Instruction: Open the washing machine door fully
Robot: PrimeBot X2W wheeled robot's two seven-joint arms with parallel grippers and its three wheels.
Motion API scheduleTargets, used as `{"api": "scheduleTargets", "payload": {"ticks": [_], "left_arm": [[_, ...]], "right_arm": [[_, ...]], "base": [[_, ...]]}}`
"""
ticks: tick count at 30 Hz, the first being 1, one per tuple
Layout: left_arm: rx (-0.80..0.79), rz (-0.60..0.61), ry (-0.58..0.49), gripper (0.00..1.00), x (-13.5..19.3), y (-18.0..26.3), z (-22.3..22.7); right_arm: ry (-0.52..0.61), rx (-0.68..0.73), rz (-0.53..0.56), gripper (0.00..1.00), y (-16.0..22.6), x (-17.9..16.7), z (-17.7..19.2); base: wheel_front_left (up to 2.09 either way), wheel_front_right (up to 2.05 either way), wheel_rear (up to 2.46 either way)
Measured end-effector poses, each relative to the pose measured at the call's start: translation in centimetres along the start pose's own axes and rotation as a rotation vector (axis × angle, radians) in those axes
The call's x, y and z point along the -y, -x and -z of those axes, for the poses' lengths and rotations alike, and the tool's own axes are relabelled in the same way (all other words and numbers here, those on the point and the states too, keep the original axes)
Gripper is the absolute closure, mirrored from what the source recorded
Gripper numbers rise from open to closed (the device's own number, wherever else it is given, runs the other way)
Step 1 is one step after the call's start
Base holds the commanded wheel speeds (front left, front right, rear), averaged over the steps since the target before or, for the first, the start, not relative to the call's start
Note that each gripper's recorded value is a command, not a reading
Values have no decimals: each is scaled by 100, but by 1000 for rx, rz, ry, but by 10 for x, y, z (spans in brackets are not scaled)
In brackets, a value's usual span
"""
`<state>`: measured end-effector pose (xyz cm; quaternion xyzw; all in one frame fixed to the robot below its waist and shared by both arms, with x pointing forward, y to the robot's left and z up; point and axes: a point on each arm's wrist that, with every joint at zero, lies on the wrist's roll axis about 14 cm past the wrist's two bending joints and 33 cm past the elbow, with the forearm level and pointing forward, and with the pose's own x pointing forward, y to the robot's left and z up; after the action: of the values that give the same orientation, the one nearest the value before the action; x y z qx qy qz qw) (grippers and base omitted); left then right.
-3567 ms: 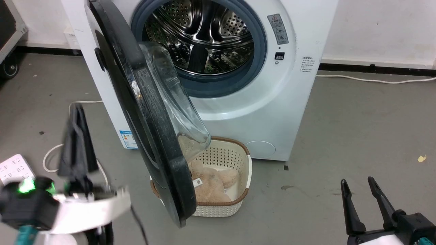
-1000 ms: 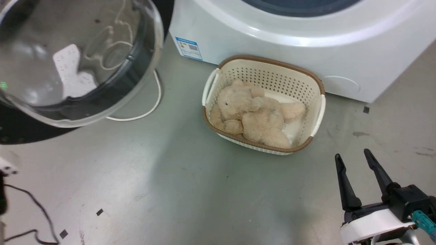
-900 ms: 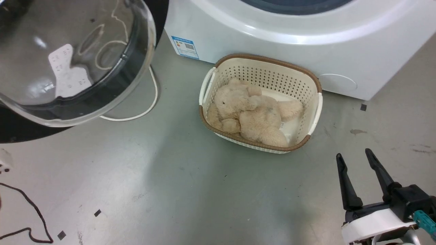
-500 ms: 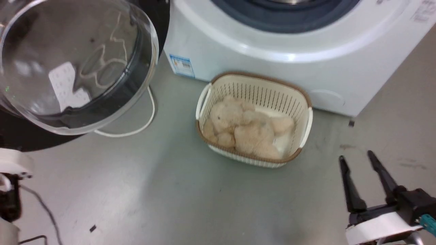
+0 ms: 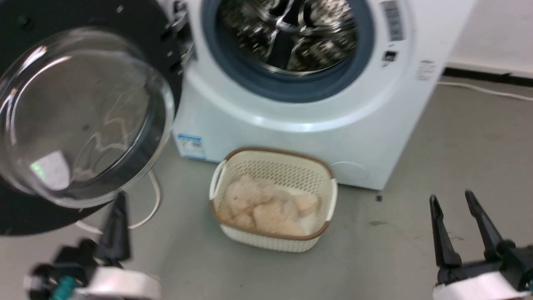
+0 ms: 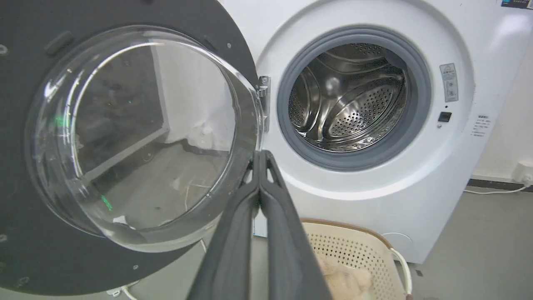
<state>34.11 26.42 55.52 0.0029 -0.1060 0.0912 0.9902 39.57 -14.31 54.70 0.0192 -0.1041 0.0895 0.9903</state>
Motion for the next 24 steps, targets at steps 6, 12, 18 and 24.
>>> {"api": "scheduleTargets", "payload": {"ticks": [6, 12, 18, 24], "left_arm": [[-41, 115, 56, 0, 52, 16, 14], [-85, 156, 81, 0, 79, 23, 27], [-117, 156, 67, 0, 83, 27, 38], [-135, 161, 45, 0, 85, 31, 43]], "right_arm": [[5, -4, 80, 0, 34, 23, -6], [-4, -21, 142, 0, 57, 38, -5], [-12, -43, 148, 0, 61, 39, 2], [-23, -50, 148, 0, 61, 39, 5]], "base": [[0, 0, 0], [0, 0, 0], [0, 0, 0], [0, 0, 0]]}}
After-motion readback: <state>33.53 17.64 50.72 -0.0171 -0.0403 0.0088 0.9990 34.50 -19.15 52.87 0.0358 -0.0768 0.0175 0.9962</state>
